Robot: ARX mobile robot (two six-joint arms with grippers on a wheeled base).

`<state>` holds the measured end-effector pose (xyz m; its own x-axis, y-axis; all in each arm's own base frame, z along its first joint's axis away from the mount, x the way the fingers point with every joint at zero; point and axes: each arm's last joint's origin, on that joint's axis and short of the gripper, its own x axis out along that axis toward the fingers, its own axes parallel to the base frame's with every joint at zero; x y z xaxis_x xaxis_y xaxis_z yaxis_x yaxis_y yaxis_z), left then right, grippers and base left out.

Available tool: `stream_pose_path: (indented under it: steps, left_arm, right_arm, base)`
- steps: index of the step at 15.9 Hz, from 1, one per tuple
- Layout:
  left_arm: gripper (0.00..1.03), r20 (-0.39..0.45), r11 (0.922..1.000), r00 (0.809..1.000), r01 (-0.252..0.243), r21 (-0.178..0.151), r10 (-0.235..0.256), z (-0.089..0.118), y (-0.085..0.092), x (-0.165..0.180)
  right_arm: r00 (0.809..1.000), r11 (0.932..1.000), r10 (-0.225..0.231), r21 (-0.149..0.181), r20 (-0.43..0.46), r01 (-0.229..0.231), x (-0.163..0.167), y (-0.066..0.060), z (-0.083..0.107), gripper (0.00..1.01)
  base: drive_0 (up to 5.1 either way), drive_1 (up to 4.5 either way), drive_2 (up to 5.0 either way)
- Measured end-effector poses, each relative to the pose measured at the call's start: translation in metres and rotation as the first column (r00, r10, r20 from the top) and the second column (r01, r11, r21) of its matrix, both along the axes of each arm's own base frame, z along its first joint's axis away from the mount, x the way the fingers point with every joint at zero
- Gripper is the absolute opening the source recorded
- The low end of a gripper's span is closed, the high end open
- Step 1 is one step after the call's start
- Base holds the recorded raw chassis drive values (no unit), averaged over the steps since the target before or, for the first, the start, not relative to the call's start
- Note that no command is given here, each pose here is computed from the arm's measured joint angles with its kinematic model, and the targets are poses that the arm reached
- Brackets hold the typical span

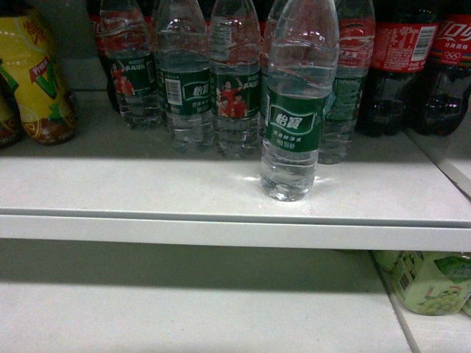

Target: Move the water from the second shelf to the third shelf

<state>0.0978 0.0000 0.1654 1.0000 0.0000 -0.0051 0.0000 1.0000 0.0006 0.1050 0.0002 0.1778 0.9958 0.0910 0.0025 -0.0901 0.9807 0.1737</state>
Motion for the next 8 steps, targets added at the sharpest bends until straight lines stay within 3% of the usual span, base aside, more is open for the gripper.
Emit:
stream_pose_path:
  steps: [2, 4, 6, 8]
  left_arm:
    - [0.98, 0.0, 1.0, 1.0, 0.0, 0.0, 0.0, 0.0, 0.0, 0.0]
    - [0.98, 0.0, 1.0, 1.0, 0.0, 0.0, 0.0, 0.0, 0.0, 0.0]
    - [0.98, 0.0, 1.0, 1.0, 0.0, 0.0, 0.0, 0.0, 0.0, 0.0]
    - [0.98, 0.0, 1.0, 1.0, 0.0, 0.0, 0.0, 0.0, 0.0, 0.0]
  right_arm:
    - [0.996, 0.9999, 0.007, 0.015, 0.085, -0.008, 0.012, 0.0, 0.029, 0.98]
    - [0.991, 0.9984, 0.055, 0.005, 0.12, -0.056, 0.036, 0.008, 0.05, 0.98]
    - [0.987, 0.9929, 0.119, -0.016, 0.105, -0.118, 0.065, 0.023, 0.058, 0.98]
    - [0.981, 0.9819, 0.189, -0.023, 0.04, -0.188, 0.091, 0.043, 0.052, 0.98]
  base:
    - [0.0, 0.0, 0.0]
    - [0.0, 0.0, 0.0]
    - [0.0, 0.0, 0.0]
    - [0.0, 0.0, 0.0]
